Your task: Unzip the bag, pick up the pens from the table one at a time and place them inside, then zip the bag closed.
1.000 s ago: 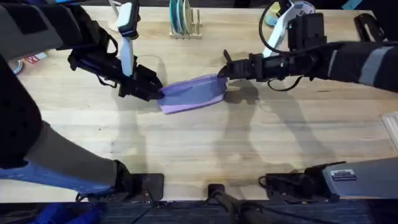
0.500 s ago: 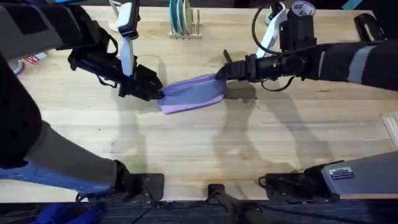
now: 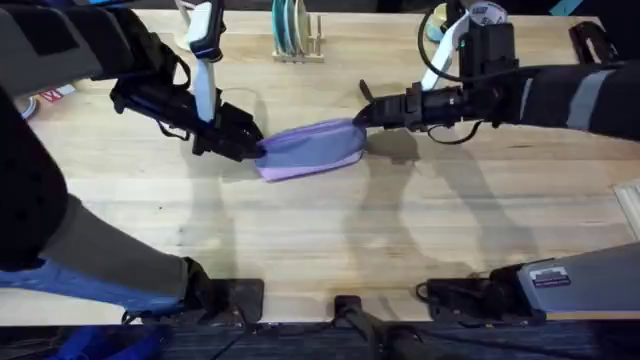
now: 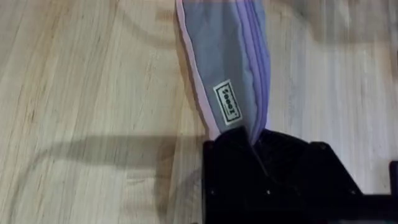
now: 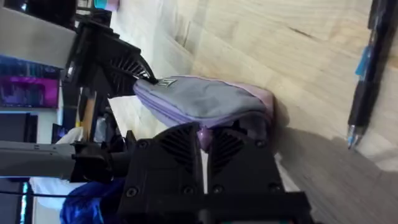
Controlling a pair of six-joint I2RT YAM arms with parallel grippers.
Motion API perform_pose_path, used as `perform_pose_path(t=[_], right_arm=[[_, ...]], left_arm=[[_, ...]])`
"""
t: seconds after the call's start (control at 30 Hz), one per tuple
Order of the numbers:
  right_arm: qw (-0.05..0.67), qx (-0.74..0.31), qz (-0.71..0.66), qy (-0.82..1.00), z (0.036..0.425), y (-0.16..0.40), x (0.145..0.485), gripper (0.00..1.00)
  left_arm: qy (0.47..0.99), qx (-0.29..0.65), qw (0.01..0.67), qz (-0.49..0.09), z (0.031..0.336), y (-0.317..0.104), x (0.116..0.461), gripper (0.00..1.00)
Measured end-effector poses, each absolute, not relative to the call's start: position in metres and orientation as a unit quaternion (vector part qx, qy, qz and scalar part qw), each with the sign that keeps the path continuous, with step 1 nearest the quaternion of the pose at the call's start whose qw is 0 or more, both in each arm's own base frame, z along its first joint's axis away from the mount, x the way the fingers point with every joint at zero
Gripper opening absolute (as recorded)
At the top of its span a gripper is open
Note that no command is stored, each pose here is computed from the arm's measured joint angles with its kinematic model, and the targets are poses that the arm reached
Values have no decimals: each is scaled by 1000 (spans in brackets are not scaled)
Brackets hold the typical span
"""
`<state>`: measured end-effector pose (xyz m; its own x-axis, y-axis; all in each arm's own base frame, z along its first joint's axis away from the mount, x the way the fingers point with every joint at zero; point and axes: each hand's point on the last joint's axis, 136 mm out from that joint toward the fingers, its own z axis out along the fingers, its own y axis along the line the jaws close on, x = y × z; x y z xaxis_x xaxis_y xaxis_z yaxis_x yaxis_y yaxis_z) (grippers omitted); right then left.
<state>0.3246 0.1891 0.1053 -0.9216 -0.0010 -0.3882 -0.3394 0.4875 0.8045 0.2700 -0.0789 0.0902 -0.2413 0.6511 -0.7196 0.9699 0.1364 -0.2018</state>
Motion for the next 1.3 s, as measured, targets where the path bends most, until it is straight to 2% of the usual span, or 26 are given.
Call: perform_pose_path(t=[0.17, 0.43, 0.73, 1.0, 1.3], right_arm=[[192, -112, 479, 849, 117, 190, 330, 31], [247, -191, 400, 861, 151, 201, 328, 32], [288, -278, 277, 874, 147, 218, 332, 32], [350, -345, 242, 837, 164, 264, 330, 31], [369, -393, 249, 805, 178, 303, 307, 32]], left_arm=[[713, 568, 243, -333, 91, -80, 271, 44], [712, 568, 243, -332, 91, -80, 271, 44], [715, 569, 238, -328, 89, -78, 270, 44], [726, 573, 215, -315, 83, -68, 266, 44], [730, 578, 199, -307, 79, -64, 263, 44]])
